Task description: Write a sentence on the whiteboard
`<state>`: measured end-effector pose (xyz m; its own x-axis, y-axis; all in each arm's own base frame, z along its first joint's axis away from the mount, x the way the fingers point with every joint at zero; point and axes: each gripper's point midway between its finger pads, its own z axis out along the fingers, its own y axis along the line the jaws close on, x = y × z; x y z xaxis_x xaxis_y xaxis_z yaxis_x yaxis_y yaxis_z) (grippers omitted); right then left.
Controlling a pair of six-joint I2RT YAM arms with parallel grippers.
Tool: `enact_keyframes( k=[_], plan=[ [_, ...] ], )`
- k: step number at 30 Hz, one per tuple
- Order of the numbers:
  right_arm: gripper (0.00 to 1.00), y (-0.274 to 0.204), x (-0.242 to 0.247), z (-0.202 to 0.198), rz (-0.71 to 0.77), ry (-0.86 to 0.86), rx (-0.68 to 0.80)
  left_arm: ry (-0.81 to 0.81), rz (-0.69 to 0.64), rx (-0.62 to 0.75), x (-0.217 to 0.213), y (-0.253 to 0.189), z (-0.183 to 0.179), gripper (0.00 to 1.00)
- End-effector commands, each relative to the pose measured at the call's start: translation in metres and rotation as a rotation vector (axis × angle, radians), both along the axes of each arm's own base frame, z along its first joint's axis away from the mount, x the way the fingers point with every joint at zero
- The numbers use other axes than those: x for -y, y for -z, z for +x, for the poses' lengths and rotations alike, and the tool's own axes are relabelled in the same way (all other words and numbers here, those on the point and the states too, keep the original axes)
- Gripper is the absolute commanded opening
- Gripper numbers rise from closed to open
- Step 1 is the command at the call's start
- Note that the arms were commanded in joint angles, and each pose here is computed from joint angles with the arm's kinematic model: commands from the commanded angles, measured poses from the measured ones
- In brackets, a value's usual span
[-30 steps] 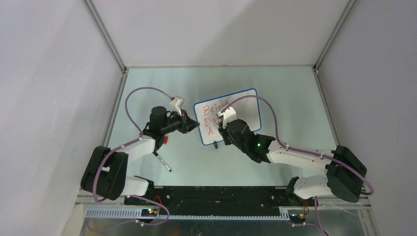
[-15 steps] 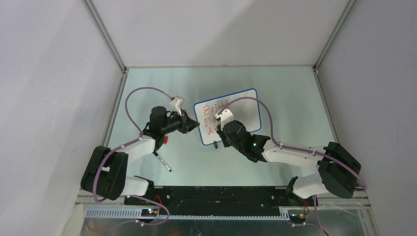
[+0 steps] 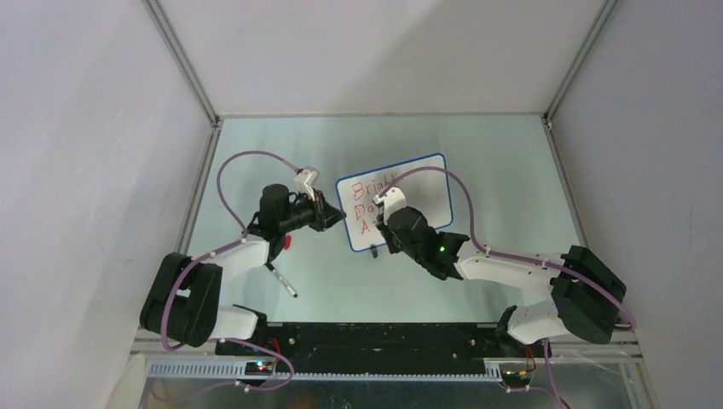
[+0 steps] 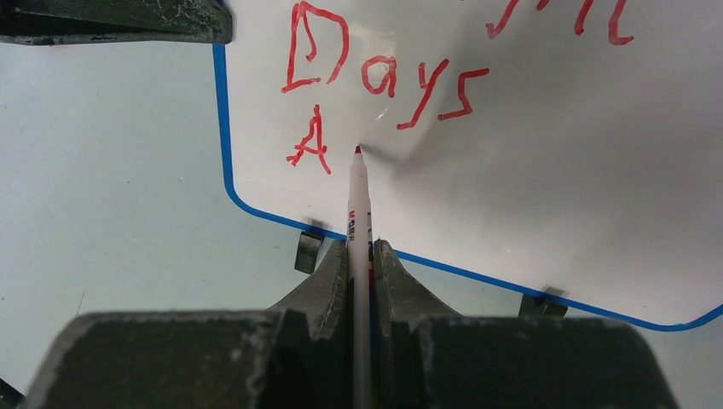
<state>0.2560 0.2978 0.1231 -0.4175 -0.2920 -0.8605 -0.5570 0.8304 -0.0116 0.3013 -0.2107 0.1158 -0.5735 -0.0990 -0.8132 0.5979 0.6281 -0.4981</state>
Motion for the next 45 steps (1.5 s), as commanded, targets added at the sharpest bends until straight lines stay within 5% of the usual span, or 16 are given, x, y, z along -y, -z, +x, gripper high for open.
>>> enact_keyframes(
  k=[1,45],
  plan=[
    [0.00,-0.021,-0.009,0.011,0.043,0.010,0.034,0.022,-0.020,0.108,0.006,-0.030,0.009,0.18],
    [0.00,-0.005,-0.002,0.005,-0.014,0.019,-0.027,0.020,-0.016,0.111,0.005,-0.030,0.009,0.18]
  ],
)
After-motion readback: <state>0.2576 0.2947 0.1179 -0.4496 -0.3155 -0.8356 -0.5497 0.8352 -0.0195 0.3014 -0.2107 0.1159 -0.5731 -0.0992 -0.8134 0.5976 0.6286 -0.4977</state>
